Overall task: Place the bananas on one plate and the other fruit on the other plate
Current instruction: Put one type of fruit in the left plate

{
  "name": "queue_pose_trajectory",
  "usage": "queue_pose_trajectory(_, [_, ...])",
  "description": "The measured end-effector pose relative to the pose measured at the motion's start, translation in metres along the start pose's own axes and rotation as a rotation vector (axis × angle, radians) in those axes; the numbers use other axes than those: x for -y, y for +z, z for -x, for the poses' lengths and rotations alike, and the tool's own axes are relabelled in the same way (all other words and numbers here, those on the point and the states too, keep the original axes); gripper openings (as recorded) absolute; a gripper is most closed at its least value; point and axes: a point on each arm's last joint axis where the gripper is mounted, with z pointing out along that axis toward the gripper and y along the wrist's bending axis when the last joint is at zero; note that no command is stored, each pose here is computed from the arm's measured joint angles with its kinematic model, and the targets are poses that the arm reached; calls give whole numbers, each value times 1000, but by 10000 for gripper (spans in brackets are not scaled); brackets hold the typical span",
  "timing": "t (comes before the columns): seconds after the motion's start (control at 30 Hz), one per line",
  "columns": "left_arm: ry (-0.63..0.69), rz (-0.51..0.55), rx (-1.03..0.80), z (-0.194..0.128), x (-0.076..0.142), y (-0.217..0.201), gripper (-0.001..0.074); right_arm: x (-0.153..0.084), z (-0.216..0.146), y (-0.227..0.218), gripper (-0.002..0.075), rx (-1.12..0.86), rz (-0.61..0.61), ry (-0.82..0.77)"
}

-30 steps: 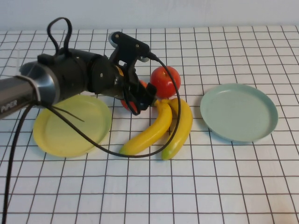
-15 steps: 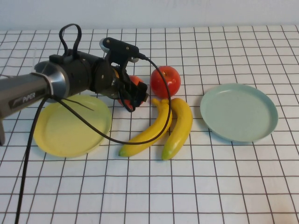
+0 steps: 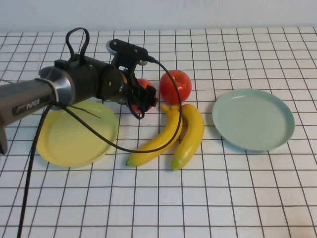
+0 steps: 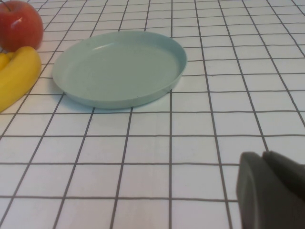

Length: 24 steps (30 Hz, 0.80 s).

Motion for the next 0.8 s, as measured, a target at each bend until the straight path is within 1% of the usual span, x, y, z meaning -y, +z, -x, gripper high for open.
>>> queue_pose_trajectory(0.1, [12, 18, 20, 5, -2, -8, 579, 0, 0, 0, -15, 0, 0, 0])
queue_pose_trajectory(0.13, [11, 27, 40, 10, -4, -16, 579, 0, 0, 0, -15, 0, 0, 0])
queue_pose_trajectory(0.2, [14, 46, 90, 22, -7, -36, 579, 0, 0, 0, -15, 0, 0, 0])
queue_pose_trajectory(0.3, [23, 68, 183, 39, -10, -79, 579, 0, 0, 0, -15, 0, 0, 0])
queue_pose_trajectory(0.33, [25, 74, 215, 41, -11, -97, 579, 0, 0, 0, -15, 0, 0, 0])
queue_pose_trajectory(0.4, [24, 77, 242, 37, -11, -119, 579, 0, 0, 0, -15, 0, 0, 0])
queue_pose_trajectory(0.47, [23, 78, 239, 21, -12, -132, 579, 0, 0, 0, -15, 0, 0, 0])
queue_pose_trajectory(0.6, [-38, 80, 175, -25, -21, -133, 578, 0, 0, 0, -15, 0, 0, 0])
queue_pose_trajectory(0.73, [-154, 120, 69, -75, -42, -124, 579, 0, 0, 0, -15, 0, 0, 0])
queue_pose_trajectory(0.8, [-203, 142, 40, -89, -51, -122, 578, 0, 0, 0, -15, 0, 0, 0])
